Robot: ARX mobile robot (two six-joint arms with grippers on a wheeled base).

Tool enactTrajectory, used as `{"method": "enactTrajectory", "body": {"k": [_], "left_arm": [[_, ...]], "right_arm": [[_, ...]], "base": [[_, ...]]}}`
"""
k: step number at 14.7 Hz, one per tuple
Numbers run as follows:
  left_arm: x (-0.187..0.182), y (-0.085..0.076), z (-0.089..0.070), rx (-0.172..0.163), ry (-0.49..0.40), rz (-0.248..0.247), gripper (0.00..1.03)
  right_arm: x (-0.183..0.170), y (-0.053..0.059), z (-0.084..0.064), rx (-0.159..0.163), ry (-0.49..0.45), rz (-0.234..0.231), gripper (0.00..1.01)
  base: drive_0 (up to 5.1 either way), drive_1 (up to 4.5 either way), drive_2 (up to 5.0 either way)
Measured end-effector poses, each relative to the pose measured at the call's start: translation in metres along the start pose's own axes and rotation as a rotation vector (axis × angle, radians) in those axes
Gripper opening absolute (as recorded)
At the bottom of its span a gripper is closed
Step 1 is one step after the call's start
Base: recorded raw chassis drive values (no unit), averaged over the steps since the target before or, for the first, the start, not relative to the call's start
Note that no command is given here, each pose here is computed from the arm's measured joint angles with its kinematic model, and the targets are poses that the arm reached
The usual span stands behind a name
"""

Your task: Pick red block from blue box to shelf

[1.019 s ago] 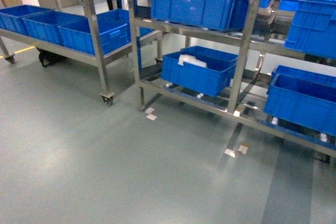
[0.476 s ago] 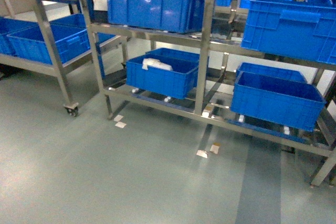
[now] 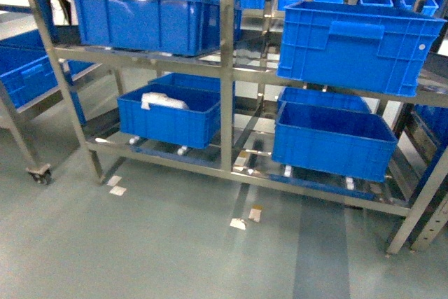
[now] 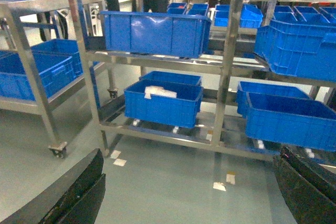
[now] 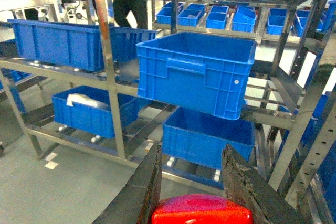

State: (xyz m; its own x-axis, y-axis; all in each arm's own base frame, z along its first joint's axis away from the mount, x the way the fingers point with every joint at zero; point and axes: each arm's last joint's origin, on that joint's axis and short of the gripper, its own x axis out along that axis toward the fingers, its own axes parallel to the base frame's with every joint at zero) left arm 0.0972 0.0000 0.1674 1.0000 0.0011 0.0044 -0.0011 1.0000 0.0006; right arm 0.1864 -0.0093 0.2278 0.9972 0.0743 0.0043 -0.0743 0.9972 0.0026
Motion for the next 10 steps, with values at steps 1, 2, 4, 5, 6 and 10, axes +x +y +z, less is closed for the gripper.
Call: {"method": "enactTrajectory", "body": {"k": [1, 2, 4, 5, 6, 10], "left_arm": [[0.0, 0.0, 0.0002, 0.0, -0.002, 0.0, 0.98], [0.0, 0.0, 0.0001, 0.0, -0.001, -0.001, 0.98], [0.0, 0.0, 0.0003, 0.0, -0.003, -0.002, 0.98], [0.0, 0.0, -0.0002, 0.0, 0.002, 0.001, 0.98], [0.0, 0.0, 0.0, 0.0, 0.0, 0.0, 0.98], [0.0, 0.0, -0.0001, 0.0, 0.001, 0.0, 0.98]], "right_arm": [[0.0, 0.0, 0.0002, 0.0, -0.002, 0.0, 0.28], [0.0, 0.0, 0.0006, -0.001, -0.006, 0.0, 0.28], [0.0002, -0.0001, 0.0, 0.0, -0.001, 0.0, 0.28], [0.0002, -0.0001, 0.0003, -0.001, -0.005, 0.0, 0.28], [0.0002, 0.0001, -0.0003, 0.0, 0.002, 0.001, 0.28], [0.0002, -0.0001, -0.0002, 0.0, 0.001, 0.0, 0.28]], "base": [[-1.6, -1.61, -1.6], [-1.6, -1.61, -1.6], [-1.6, -1.61, -1.6], [-1.7, 2.62, -6.0], [-1.7, 2.62, -6.0], [-1.6, 1.41, -4.7]]}}
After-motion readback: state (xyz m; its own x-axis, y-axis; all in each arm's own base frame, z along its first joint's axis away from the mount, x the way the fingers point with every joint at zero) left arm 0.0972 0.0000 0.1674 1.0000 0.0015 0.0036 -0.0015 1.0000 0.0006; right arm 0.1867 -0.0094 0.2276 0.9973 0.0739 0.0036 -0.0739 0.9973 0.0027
